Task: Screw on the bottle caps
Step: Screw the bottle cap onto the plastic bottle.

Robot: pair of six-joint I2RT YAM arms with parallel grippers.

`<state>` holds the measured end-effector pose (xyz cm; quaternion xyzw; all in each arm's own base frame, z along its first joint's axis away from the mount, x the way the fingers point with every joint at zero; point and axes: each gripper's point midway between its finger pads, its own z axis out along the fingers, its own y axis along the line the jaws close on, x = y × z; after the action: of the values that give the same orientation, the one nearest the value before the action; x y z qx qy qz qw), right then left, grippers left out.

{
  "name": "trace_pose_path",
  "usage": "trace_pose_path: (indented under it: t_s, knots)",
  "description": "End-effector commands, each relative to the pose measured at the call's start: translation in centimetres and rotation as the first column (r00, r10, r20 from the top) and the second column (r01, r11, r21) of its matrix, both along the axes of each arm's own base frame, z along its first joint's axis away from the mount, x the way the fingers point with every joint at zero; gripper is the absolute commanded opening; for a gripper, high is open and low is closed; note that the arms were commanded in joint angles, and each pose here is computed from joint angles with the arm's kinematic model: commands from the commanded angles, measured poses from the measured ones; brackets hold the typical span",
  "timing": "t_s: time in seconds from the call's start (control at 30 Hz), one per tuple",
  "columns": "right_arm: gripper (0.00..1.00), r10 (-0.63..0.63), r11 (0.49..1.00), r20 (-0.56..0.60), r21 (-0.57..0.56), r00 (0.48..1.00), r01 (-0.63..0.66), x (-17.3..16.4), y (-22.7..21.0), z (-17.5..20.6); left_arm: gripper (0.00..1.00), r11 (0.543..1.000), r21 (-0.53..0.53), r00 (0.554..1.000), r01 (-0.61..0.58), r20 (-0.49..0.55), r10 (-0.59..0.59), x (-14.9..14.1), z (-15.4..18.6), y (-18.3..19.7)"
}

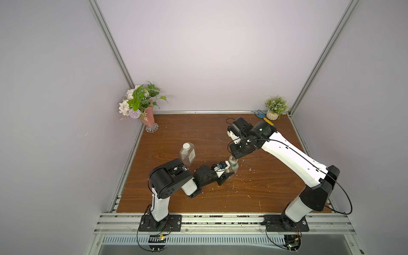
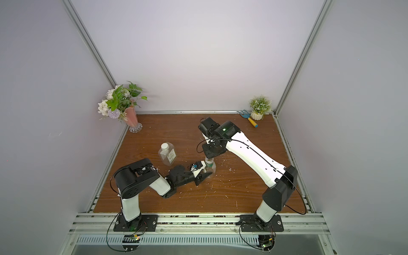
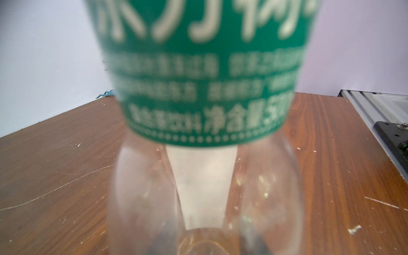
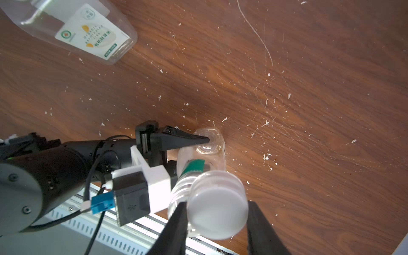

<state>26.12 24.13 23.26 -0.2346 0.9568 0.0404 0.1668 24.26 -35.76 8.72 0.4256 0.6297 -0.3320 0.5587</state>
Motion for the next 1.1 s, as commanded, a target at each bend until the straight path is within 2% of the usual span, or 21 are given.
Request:
trace_pose_path:
  t_s: [0.0, 0.7, 1.07]
  knots:
    - [0.35, 0.029, 1.0, -0.024, 0.012, 0.999, -0.028, -1.0, -0.3, 0.0, 0.41, 0.998, 0.061, 0.999, 0.018, -0.037, -0.016, -0.6, -1.8, -0.2]
    - [0.34, 0.085, 0.996, -0.059, 0.029, 0.995, -0.084, -2.7, 0.7, -0.3, 0.41, 0.998, 0.067, 0.999, 0.015, -0.037, -0.013, -0.4, -2.1, -0.2]
    - [0.34, 0.087, 0.994, -0.047, -0.065, 0.995, -0.09, -2.9, 0.4, -1.0, 0.41, 0.997, 0.07, 0.999, 0.013, -0.035, -0.011, -0.4, -2.1, -0.2]
